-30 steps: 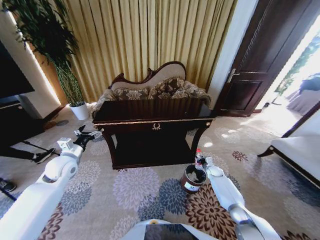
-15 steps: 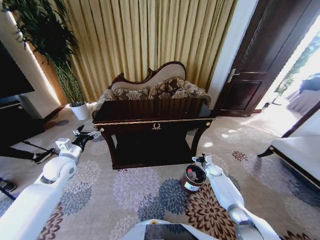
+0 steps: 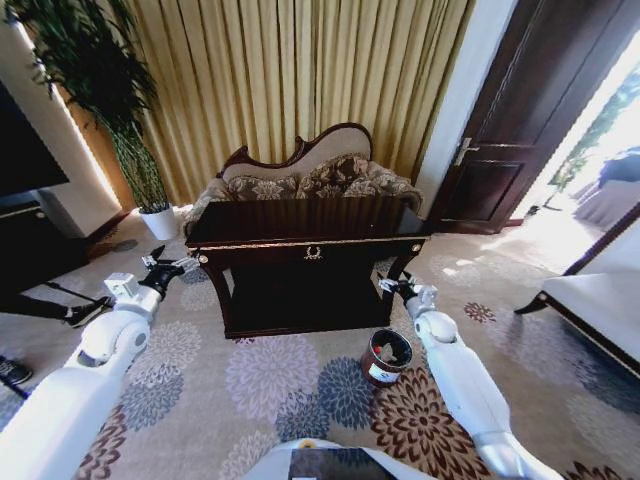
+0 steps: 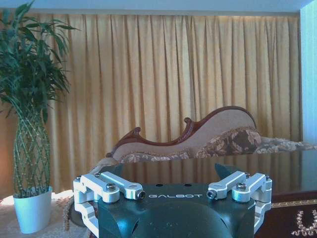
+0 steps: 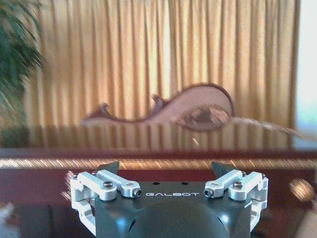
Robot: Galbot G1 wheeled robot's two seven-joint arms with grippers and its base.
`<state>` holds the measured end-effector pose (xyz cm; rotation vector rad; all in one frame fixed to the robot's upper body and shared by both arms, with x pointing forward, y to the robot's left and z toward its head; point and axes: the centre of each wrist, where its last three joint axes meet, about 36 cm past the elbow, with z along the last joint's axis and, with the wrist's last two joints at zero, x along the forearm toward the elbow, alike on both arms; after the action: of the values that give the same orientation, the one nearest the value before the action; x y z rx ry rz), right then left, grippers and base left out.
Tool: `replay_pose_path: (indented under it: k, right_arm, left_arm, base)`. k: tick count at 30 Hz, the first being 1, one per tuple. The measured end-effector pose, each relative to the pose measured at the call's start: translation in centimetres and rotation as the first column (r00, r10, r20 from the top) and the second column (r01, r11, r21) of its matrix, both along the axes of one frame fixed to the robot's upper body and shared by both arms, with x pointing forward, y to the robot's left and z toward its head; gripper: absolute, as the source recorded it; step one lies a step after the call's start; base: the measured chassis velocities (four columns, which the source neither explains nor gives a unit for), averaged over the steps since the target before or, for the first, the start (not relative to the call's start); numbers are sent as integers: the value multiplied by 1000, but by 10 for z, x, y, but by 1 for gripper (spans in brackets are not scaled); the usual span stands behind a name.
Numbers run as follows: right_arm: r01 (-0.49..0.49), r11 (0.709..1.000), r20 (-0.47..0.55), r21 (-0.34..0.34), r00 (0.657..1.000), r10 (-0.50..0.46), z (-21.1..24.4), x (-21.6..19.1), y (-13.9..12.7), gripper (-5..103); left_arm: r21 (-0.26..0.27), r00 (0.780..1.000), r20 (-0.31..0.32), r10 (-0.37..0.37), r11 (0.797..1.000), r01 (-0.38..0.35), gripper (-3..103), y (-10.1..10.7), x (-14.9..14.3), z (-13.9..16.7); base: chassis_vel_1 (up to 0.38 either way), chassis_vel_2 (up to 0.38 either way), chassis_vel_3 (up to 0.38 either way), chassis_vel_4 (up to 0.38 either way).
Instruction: Move to the front of the table and place the trash on the table into the trash bin.
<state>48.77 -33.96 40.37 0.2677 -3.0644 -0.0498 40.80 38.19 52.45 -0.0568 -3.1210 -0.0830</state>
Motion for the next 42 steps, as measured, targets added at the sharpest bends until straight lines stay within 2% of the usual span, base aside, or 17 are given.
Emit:
replay_pose_path:
  k: [4,5,7,12,20,31,42]
  right_arm:
    - [-75,995,72,71,995,70,43,-18,15,100]
    - [-75,995,72,71,995,70,43,-18,15,100]
    - [-136,986,106,101,986,125,66,-31,27,100]
    - [-208,970,105,123,975,196,79,-46,43,100]
    - [-221,970,48,105,975,217,64,-65,46,100]
    - [-208,974,42,90,978,205,63,-73,40,100]
    - [-198,977,45,84,980,195,62,-70,37,100]
  left_arm:
    - [-9,999,23,26,1000,-26,100,-1,-2,5]
    - [-9,999,23,26,1000,-26,100,-1,-2,5]
    - [-16,999,35,31,999,-31,100,-3,-3,10]
    - [-18,999,33,23,1000,-23,100,-10,-7,16]
    - [-6,1000,23,14,1000,-14,100,-10,-9,16]
    - [-1,1000,12,-2,1000,2,100,-13,-6,13]
    - [2,1000,9,-7,1000,7,100,-14,-7,12]
  base:
    - [0,0,0,0]
    - [0,0,0,0]
    - [0,0,0,0]
    - [0,0,0,0]
    - [0,0,0,0]
    - [6,-5,-6,4]
    - [122,-124,-135,124]
